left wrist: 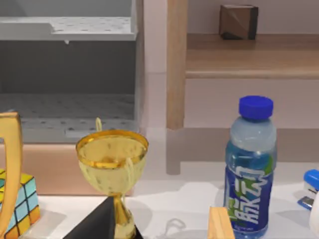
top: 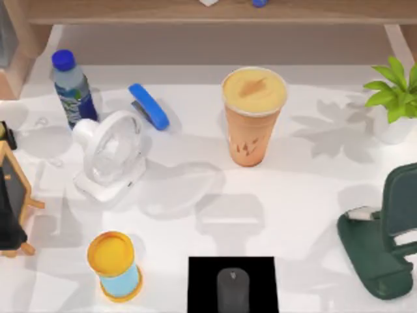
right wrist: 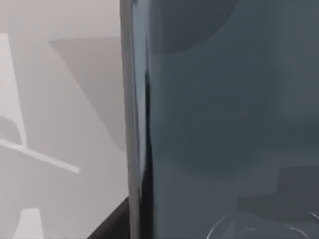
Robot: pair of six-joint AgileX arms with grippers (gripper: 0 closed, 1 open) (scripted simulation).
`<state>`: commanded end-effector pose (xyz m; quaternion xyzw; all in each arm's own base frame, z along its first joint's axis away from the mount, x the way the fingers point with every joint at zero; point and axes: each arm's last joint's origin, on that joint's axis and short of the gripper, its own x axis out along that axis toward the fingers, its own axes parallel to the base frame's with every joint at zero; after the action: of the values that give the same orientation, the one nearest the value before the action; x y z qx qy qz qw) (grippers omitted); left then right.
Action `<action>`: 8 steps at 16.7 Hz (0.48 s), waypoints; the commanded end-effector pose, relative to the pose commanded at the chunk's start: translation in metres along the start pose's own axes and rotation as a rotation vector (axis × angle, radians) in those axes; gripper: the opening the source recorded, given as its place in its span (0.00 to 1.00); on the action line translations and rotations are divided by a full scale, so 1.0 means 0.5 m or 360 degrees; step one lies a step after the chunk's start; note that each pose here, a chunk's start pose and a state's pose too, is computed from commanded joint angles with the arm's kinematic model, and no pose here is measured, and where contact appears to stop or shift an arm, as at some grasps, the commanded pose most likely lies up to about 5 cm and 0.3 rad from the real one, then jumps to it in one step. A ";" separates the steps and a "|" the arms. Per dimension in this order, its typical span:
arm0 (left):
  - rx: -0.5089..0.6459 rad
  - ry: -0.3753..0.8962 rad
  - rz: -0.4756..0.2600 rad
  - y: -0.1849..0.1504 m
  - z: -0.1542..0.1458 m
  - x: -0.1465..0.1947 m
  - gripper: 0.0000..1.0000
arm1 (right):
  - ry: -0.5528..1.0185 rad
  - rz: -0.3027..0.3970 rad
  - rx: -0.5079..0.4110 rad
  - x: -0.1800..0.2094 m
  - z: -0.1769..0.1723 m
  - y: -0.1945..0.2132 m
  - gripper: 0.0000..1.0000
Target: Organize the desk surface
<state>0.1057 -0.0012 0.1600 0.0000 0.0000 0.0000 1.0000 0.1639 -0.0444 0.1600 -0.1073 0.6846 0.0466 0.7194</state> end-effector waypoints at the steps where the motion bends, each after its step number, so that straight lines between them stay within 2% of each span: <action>1: 0.0000 0.0000 0.0000 0.000 0.000 0.000 1.00 | -0.0027 -0.0067 0.0019 -0.015 -0.005 0.013 0.00; 3: 0.0000 0.0000 0.0000 0.000 0.000 0.000 1.00 | -0.0144 -0.0217 0.0043 -0.049 -0.016 0.046 0.00; 5: 0.0000 0.0000 0.0000 0.000 0.000 0.000 1.00 | -0.0368 -0.0357 0.0053 -0.088 -0.031 0.084 0.00; 7: 0.0000 0.0000 0.0000 0.000 0.000 0.000 1.00 | -0.0685 -0.0425 0.0052 -0.126 -0.051 0.123 0.00; 8: 0.0000 0.0000 0.0000 0.000 0.000 0.000 1.00 | -0.0857 -0.0416 0.0050 -0.142 -0.063 0.141 0.00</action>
<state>0.1057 -0.0012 0.1600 0.0000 0.0000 0.0000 1.0000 0.1141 0.0229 0.2229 -0.1672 0.4502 -0.0304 0.8766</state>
